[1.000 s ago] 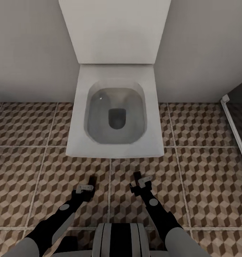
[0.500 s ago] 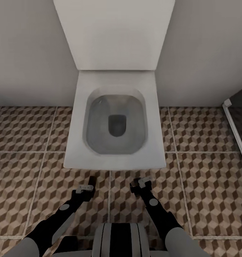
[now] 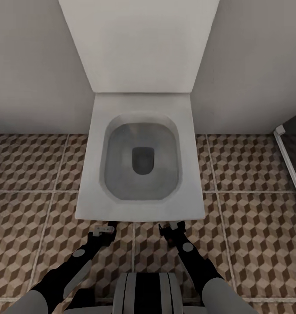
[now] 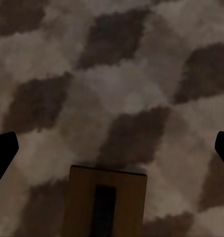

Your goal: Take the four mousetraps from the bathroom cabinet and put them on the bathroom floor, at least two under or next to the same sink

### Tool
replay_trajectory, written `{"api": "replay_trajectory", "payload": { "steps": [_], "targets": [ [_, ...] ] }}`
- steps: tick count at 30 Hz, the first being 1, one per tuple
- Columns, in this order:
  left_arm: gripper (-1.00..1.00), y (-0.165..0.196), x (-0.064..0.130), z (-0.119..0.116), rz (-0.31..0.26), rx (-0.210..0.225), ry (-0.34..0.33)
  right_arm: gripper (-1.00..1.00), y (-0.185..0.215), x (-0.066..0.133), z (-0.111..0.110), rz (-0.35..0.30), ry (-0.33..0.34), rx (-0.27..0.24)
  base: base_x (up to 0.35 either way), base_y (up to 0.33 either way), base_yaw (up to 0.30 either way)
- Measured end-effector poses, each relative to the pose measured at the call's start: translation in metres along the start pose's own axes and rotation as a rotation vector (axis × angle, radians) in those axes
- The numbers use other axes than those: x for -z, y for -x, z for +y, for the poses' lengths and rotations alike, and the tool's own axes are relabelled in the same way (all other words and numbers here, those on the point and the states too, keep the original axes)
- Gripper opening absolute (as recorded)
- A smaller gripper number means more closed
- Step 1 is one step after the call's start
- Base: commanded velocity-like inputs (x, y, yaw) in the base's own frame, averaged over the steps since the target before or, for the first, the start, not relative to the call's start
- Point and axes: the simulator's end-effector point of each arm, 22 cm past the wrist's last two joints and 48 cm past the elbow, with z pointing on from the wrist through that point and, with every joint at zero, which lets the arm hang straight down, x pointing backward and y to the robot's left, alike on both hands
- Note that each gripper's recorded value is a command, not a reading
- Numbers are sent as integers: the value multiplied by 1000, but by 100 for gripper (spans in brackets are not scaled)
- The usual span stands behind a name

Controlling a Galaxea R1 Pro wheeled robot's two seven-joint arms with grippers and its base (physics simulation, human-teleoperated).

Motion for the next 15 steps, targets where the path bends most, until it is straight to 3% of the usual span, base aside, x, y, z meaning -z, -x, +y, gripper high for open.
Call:
{"api": "replay_trajectory", "payload": {
  "steps": [5, 6, 15],
  "targets": [
    [-100, 0, 0, 0, -2, -1, 0, 100, 0, 0, 0, 0, 0, 0, 0, 0, 0],
    [100, 0, 0, 0, -1, -1, -1, 100, 0, 0, 0, 0, 0, 0, 0, 0, 0],
    [100, -1, 0, -2, 0, -7, -2, 100, 0, 0, 0, 0, 0, 0, 0, 0, 0]
  ]
}}
